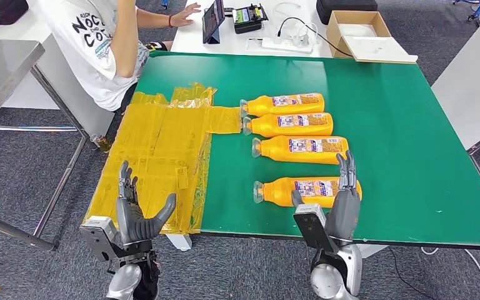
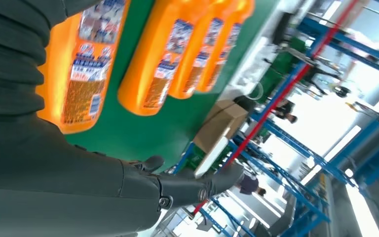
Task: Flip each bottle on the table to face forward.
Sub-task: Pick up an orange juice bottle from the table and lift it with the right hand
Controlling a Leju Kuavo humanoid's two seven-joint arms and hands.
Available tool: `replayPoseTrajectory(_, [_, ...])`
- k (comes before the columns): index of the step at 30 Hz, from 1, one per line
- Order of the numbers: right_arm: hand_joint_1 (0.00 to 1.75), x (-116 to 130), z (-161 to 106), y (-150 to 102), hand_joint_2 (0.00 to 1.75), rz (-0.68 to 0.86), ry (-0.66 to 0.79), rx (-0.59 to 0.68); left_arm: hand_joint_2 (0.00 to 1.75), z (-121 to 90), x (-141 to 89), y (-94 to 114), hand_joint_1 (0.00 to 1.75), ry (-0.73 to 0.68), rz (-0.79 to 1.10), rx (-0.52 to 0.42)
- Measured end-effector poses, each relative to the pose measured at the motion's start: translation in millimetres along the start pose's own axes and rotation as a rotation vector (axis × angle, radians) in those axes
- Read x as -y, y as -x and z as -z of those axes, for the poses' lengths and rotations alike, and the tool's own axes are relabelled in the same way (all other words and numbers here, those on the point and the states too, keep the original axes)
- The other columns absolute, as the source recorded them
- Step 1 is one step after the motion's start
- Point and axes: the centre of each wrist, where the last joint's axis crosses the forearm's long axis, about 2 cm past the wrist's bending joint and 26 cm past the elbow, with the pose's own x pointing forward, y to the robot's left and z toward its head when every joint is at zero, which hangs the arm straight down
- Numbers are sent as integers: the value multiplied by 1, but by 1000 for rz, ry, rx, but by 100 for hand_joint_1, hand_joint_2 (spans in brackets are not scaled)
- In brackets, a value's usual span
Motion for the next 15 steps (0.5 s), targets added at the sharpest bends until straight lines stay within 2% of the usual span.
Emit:
replayPoseTrajectory(3, [0, 4, 5, 10, 175, -52, -48, -33, 175, 1, -2, 1, 0, 1, 13, 1])
replayPoseTrajectory(9, [0, 17, 16, 48, 175, -193, -263, -185, 175, 5, -9, 2, 0, 13, 47, -4])
replayPoseTrajectory(15, [0, 26, 17, 77, 175, -249, -418, -251, 175, 5, -14, 5, 0, 11, 62, -18])
